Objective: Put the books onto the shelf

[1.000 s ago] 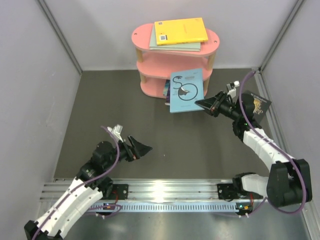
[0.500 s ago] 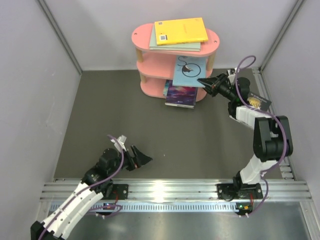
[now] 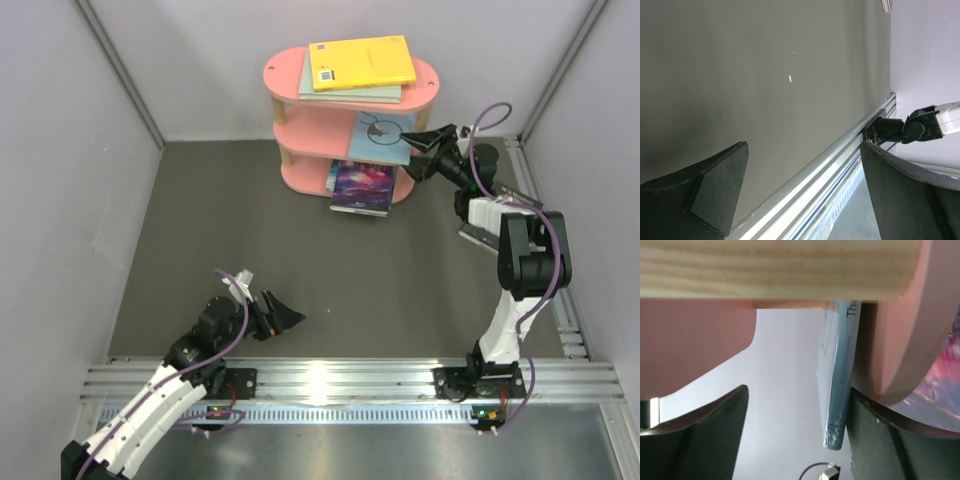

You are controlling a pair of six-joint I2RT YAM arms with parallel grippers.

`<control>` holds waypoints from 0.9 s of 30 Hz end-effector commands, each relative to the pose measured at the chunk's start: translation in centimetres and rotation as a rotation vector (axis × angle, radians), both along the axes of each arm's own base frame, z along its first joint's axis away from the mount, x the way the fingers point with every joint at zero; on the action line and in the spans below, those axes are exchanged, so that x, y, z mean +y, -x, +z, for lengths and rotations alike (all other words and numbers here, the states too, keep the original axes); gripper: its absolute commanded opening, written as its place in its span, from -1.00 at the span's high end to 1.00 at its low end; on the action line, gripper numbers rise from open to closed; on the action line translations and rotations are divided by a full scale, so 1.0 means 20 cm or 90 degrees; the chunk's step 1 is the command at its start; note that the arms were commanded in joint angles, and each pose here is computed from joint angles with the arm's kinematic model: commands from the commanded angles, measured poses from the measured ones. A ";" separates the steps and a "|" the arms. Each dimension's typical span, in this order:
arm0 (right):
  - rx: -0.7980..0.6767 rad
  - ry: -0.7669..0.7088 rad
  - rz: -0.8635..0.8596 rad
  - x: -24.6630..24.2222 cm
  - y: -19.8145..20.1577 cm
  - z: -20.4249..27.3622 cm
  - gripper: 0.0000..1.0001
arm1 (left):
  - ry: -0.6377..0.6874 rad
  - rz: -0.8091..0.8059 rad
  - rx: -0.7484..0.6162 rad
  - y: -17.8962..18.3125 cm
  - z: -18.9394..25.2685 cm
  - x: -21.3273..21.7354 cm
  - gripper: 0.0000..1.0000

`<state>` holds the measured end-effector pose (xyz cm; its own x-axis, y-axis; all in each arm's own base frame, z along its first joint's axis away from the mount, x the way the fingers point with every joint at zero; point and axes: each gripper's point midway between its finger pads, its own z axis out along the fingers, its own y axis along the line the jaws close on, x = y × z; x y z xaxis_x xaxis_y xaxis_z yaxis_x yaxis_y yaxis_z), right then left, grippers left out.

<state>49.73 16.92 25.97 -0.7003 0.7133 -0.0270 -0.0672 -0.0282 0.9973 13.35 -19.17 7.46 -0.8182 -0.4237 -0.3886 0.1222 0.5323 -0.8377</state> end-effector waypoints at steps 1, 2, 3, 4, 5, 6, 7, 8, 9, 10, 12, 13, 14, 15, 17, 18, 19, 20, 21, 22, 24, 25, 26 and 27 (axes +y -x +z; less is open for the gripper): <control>-0.065 0.012 0.019 -0.03 0.16 0.14 -0.57 | 0.018 -0.001 -0.024 -0.02 0.03 -0.02 -0.96; -0.057 0.014 0.025 -0.02 0.18 0.12 -0.63 | 0.016 0.000 -0.022 -0.02 0.02 -0.02 -0.96; -0.044 0.021 0.039 -0.01 0.22 0.07 -0.73 | 0.018 0.000 -0.022 -0.02 0.02 -0.02 -0.96; -0.039 0.025 0.046 -0.01 0.25 0.06 -0.77 | 0.020 -0.001 -0.023 -0.02 0.03 -0.02 -0.95; 0.003 0.029 0.058 0.00 0.27 0.00 -0.81 | 0.017 0.000 -0.018 -0.03 0.02 -0.02 -0.95; 0.022 0.052 0.082 0.01 0.31 -0.07 -0.84 | 0.016 0.000 -0.018 -0.03 0.02 -0.02 -0.95; 0.058 0.066 0.090 0.01 0.34 -0.13 -0.86 | 0.015 0.000 -0.017 -0.03 0.02 -0.02 -0.94; 0.125 0.079 0.100 0.00 0.37 -0.23 -0.91 | 0.012 0.000 -0.013 -0.03 0.01 -0.02 -0.94; 0.121 0.118 0.100 -0.01 0.39 -0.28 -0.94 | 0.009 0.000 -0.011 -0.03 0.01 -0.02 -0.94; 0.126 0.139 0.098 -0.02 0.40 -0.29 -0.99 | 0.009 -0.001 -0.011 -0.03 0.00 -0.02 -0.94; 0.144 0.188 0.097 -0.04 0.42 -0.35 -0.99 | 0.008 -0.002 -0.009 -0.03 0.00 -0.03 -0.93; 0.141 0.195 0.100 -0.04 0.43 -0.34 -0.99 | 0.007 -0.003 -0.007 -0.03 0.00 -0.03 -0.93; 0.131 0.204 0.110 -0.04 0.44 -0.33 -1.00 | 0.008 -0.005 -0.008 -0.04 0.00 -0.03 -0.93; 0.140 0.208 0.117 -0.03 0.46 -0.34 -1.00 | 0.008 -0.007 -0.008 -0.03 0.00 -0.03 -0.93; 0.125 0.232 0.082 -0.15 0.48 -0.32 -1.00 | 0.008 -0.012 -0.011 -0.03 0.01 -0.04 -0.93; 0.119 0.242 0.073 -0.18 0.49 -0.31 -1.00 | 0.007 -0.013 -0.015 -0.03 0.02 -0.04 -0.93; 0.112 0.252 0.061 -0.21 0.54 -0.26 -0.99 | 0.007 -0.015 -0.014 -0.03 0.01 -0.04 -0.93; 0.105 0.268 0.035 -0.29 0.55 -0.26 -0.99 | 0.008 -0.014 -0.016 -0.03 0.02 -0.04 -0.93; 0.101 0.277 0.019 -0.34 0.57 -0.24 -0.99 | 0.010 -0.015 -0.019 -0.03 0.01 -0.04 -0.93; 0.096 0.288 0.005 -0.38 0.61 -0.19 -1.00 | 0.012 -0.018 -0.020 -0.03 0.01 -0.04 -0.93; 0.083 0.319 -0.032 -0.50 0.63 -0.16 -0.99 | 0.014 -0.024 -0.021 -0.02 0.00 -0.05 -0.94; 0.070 0.331 -0.042 -0.52 0.65 -0.13 -0.99 | 0.017 -0.027 -0.025 -0.03 0.01 -0.05 -0.94; 0.075 0.343 -0.045 -0.54 0.67 -0.13 -0.99 | 0.017 -0.029 -0.028 -0.03 0.01 -0.05 -0.94; 0.067 0.347 -0.044 -0.54 0.68 -0.11 -1.00 | 0.016 -0.029 -0.030 -0.03 0.01 -0.05 -0.94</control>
